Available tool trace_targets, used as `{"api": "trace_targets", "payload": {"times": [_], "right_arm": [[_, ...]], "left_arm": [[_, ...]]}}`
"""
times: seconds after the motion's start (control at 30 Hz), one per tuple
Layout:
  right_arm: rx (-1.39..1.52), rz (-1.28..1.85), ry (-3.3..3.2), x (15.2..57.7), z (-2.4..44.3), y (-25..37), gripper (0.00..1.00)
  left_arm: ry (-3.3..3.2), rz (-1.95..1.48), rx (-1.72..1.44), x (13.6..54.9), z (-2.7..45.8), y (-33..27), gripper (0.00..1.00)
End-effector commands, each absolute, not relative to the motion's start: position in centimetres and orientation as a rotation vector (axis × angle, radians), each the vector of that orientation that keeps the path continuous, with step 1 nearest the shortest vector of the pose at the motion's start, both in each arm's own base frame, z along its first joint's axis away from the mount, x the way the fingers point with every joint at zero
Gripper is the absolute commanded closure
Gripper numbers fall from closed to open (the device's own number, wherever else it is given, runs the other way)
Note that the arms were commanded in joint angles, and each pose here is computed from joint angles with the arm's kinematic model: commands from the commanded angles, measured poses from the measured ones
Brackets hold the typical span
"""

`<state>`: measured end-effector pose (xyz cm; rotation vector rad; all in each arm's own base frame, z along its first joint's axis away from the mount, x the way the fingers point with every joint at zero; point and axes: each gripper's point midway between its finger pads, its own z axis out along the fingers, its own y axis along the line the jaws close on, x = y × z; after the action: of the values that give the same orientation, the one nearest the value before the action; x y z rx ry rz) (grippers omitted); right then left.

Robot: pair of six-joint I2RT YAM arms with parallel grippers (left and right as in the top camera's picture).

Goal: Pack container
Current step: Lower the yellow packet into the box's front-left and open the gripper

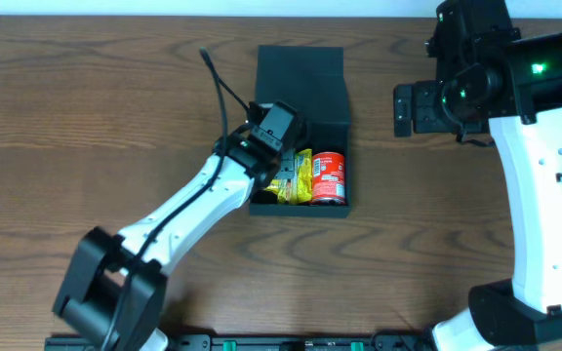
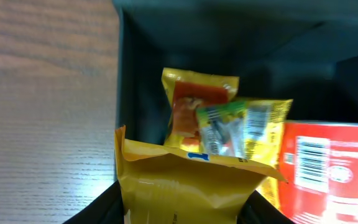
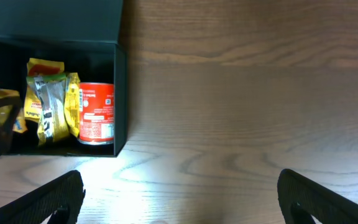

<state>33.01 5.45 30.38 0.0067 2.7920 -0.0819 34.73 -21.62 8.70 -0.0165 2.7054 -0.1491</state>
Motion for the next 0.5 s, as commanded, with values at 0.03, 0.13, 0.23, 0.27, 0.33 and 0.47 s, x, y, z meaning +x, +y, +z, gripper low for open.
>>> {"api": "trace_targets", "payload": {"times": [0.03, 0.13, 0.23, 0.27, 0.33, 0.47], "right_arm": [[0.004, -0.101, 2.759, 32.73, 31.38, 4.82, 0.01], [0.005, -0.101, 2.759, 32.74, 31.38, 4.82, 0.01], [0.005, -0.102, 2.759, 32.74, 31.38, 4.82, 0.01], [0.005, -0.101, 2.759, 32.74, 31.38, 4.82, 0.01], [0.005, -0.101, 2.759, 32.74, 31.38, 4.82, 0.01], [0.004, -0.102, 2.759, 32.73, 31.37, 4.82, 0.01]], "left_arm": [[2.725, -0.167, -0.077, 34.85, 8.17, -22.17, 0.56], [2.735, -0.163, -0.105, 34.71, 7.89, -22.06, 0.56], [2.754, -0.151, -0.142, 34.29, 7.64, -21.76, 0.56], [2.759, -0.148, -0.142, 34.19, 7.58, -21.70, 0.56], [2.765, -0.142, -0.140, 34.07, 7.53, -21.61, 0.55], [2.768, -0.139, -0.139, 33.99, 7.49, -21.56, 0.48]]}}
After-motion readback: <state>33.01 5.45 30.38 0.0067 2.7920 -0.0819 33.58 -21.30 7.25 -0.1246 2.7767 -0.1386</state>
